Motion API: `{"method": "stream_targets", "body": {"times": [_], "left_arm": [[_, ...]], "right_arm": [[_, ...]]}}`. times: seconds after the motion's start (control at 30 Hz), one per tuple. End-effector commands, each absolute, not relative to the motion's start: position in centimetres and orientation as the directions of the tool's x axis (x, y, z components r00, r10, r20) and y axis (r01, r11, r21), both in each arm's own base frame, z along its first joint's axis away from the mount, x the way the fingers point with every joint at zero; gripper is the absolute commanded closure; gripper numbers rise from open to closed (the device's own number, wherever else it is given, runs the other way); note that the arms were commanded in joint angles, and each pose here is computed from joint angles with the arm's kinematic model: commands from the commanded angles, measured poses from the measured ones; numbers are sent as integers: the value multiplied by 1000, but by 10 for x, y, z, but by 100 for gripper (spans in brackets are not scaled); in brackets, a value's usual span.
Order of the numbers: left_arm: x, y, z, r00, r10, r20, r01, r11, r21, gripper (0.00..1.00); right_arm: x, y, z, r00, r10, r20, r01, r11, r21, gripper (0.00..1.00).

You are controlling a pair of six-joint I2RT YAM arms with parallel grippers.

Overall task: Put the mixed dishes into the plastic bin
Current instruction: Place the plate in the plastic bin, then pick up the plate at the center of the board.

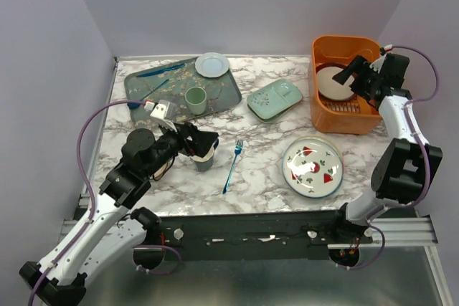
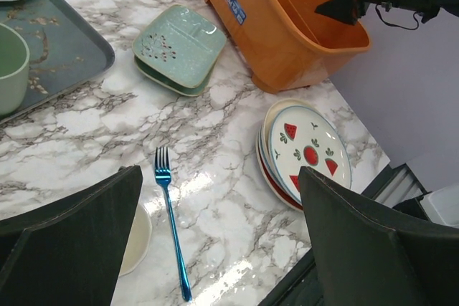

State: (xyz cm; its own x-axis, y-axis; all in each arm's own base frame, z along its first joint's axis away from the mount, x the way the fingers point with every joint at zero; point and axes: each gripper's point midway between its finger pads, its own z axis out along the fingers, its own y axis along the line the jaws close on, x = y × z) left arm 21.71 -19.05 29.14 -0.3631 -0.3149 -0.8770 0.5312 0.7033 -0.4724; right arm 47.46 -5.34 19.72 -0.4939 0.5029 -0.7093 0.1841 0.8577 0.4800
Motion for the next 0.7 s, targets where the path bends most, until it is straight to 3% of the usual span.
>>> {"method": "stream_targets", "body": {"times": [0.0, 0.43, 0.67], "left_arm": [[214, -202, 302, -392, -310, -866, 567, 660, -493, 2], [213, -245, 287, -463, -250, -850, 584, 635, -505, 3], [211, -283, 270, -493, -171, -853, 604, 638, -477, 3]], "right_arm": [[437, 9, 243, -476, 293, -829, -277, 845, 458, 0], [348, 72, 272, -404, 146, -903, -660, 637, 398, 0], [309, 88, 278, -356, 97, -929, -743, 574, 345, 0]]}}
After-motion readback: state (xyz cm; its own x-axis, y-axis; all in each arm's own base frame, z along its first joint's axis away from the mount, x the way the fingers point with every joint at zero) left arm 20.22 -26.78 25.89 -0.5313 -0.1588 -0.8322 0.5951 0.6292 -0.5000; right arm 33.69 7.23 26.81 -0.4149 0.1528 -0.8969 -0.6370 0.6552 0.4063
